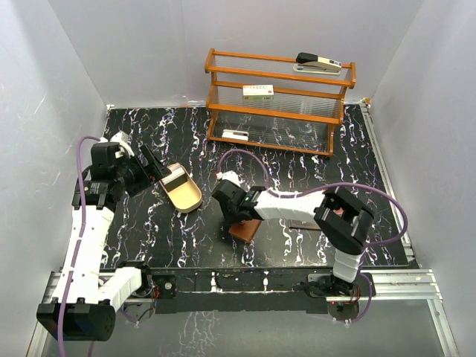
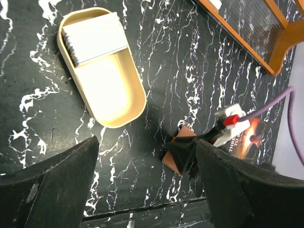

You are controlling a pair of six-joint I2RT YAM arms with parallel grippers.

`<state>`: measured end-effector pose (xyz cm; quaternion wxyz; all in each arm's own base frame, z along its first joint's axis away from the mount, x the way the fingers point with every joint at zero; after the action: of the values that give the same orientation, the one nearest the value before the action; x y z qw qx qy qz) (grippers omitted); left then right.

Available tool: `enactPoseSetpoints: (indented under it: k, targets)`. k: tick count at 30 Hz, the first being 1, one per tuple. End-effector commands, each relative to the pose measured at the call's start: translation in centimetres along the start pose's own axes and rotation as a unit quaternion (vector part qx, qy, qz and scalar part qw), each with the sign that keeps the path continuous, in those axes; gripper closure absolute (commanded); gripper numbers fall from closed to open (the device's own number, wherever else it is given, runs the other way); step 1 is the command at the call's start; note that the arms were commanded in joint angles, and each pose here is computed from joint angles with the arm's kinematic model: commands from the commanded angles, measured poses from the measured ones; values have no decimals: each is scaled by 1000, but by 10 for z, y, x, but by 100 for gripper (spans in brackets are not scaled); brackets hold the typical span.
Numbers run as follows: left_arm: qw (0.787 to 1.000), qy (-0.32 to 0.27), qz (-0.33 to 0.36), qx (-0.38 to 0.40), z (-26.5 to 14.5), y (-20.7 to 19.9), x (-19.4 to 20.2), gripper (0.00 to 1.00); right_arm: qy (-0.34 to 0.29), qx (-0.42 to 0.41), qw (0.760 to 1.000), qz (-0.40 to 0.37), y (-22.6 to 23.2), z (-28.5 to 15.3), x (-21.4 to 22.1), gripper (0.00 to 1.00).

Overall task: Put the credit cards into the card holder
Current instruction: Move the card holder to the center of the board.

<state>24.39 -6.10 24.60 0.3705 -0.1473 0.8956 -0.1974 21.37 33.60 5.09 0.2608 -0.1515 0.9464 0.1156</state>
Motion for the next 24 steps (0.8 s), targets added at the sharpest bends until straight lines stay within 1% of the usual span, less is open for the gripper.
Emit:
enactPoseSetpoints:
  k: [1, 5, 7, 9, 11, 15, 21, 24]
  targets:
    - [999, 20, 0, 50, 4, -15, 8, 19, -14, -5, 1000, -2, -15, -27, -24, 67]
    - [998, 35, 2, 56, 11, -18, 14, 23, -10, -12, 999, 33, -25, -43, -30, 66]
    - [997, 43, 3, 61, 15, -21, 17, 25, -11, -9, 998, 67, -32, -50, -31, 66]
    - [996, 53, 12, 68, 20, -26, 21, 26, -14, 15, 994, 108, -44, -54, -30, 66]
    - [995, 60, 23, 73, 24, -33, 25, 27, -18, 37, 985, 167, -55, -60, -26, 65]
    - [992, 77, 58, 81, 36, -48, 36, 28, -26, 21, 965, 258, -65, -69, -17, 65]
    - [984, 89, 126, 91, 52, -77, 55, 29, -48, 25, 935, 350, -91, -69, 4, 65]
    - [978, 99, 160, 93, 62, -89, 65, 30, -56, 7, 922, 383, -93, -68, 10, 65]
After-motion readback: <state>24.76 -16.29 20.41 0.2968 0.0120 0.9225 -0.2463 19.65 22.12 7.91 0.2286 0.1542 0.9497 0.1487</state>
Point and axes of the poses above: each gripper's point midway between its finger pads, its own z axis out along the fingers, its own y axis along the line the jaws close on, x = y × z, the point moved 2 cm from there along -z, back along the fingers, and after that the axes turned 5 degrees about z, right-handed, at the moved point
